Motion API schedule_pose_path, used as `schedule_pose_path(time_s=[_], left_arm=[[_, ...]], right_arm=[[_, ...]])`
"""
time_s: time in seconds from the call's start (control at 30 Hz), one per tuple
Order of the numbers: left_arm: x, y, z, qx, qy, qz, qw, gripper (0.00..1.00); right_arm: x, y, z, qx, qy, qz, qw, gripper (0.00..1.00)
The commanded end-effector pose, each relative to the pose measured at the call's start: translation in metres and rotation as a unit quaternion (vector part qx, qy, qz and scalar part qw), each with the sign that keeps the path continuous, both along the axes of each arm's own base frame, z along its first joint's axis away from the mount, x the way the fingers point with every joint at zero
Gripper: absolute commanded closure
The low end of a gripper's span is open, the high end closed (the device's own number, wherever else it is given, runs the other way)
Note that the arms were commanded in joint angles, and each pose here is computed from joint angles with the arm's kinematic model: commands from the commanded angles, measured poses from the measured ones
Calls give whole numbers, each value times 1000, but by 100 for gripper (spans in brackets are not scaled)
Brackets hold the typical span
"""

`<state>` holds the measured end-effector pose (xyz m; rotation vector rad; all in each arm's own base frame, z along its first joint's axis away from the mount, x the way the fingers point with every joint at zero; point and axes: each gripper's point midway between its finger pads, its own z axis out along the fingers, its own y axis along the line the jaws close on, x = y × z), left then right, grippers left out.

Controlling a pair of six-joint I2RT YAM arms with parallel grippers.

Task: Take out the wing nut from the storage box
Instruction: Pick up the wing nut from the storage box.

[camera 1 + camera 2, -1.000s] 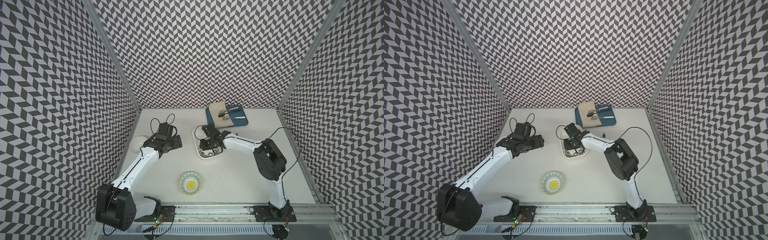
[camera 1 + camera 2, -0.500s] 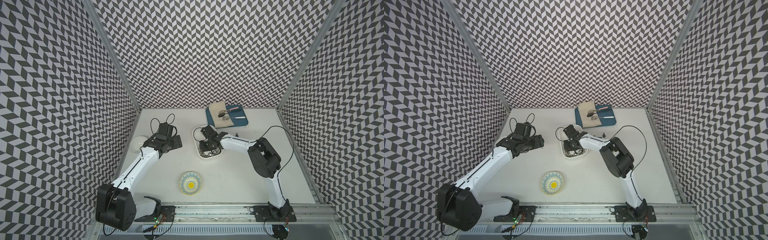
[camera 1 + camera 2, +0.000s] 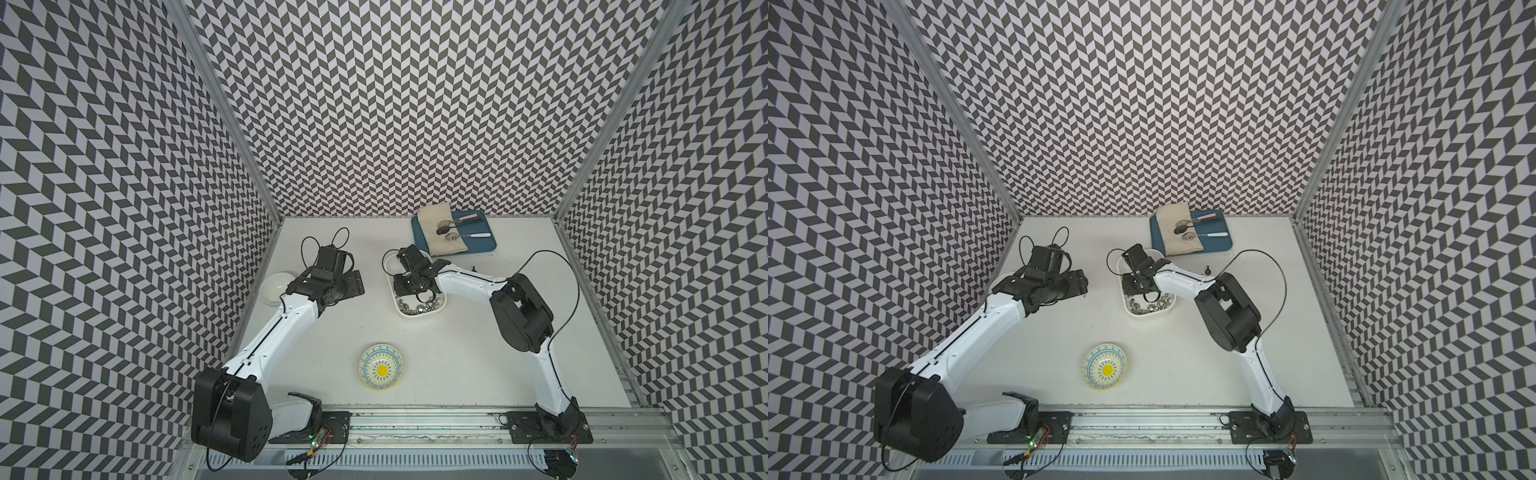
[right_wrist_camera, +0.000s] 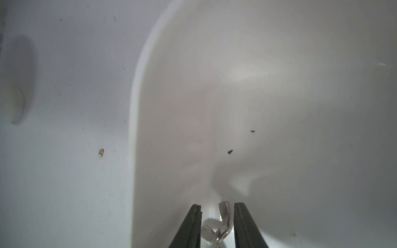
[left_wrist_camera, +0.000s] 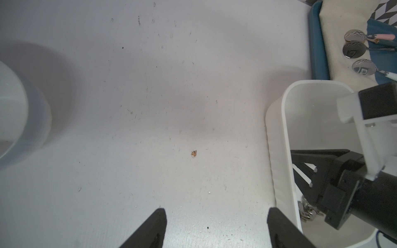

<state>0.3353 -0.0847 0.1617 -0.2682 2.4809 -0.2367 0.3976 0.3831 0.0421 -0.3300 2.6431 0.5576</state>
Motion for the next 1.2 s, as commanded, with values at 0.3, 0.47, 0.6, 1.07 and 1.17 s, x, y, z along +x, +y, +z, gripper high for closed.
schedule_pose_path(time_s=[0.3, 0.47, 0.6, 1.07, 1.17], left_arm=[[1, 4, 5, 0, -5, 10, 1000, 22], [0, 4, 4, 0, -4, 10, 1000, 22], [1, 3, 4, -2, -4, 10, 1000, 22], [2, 3, 8, -1, -7, 8, 1000, 22], [3, 3, 9, -1, -8, 8, 1000, 22]], right_arm=[[-12, -10, -24, -34, 27, 5, 999, 73], [-16, -16, -33, -48, 37, 2, 998, 78], [-16, -21, -34, -60, 35, -4, 998, 81], [10, -25, 6, -44, -10, -31, 998, 92], [16, -25, 23, -33, -23, -35, 999, 91]])
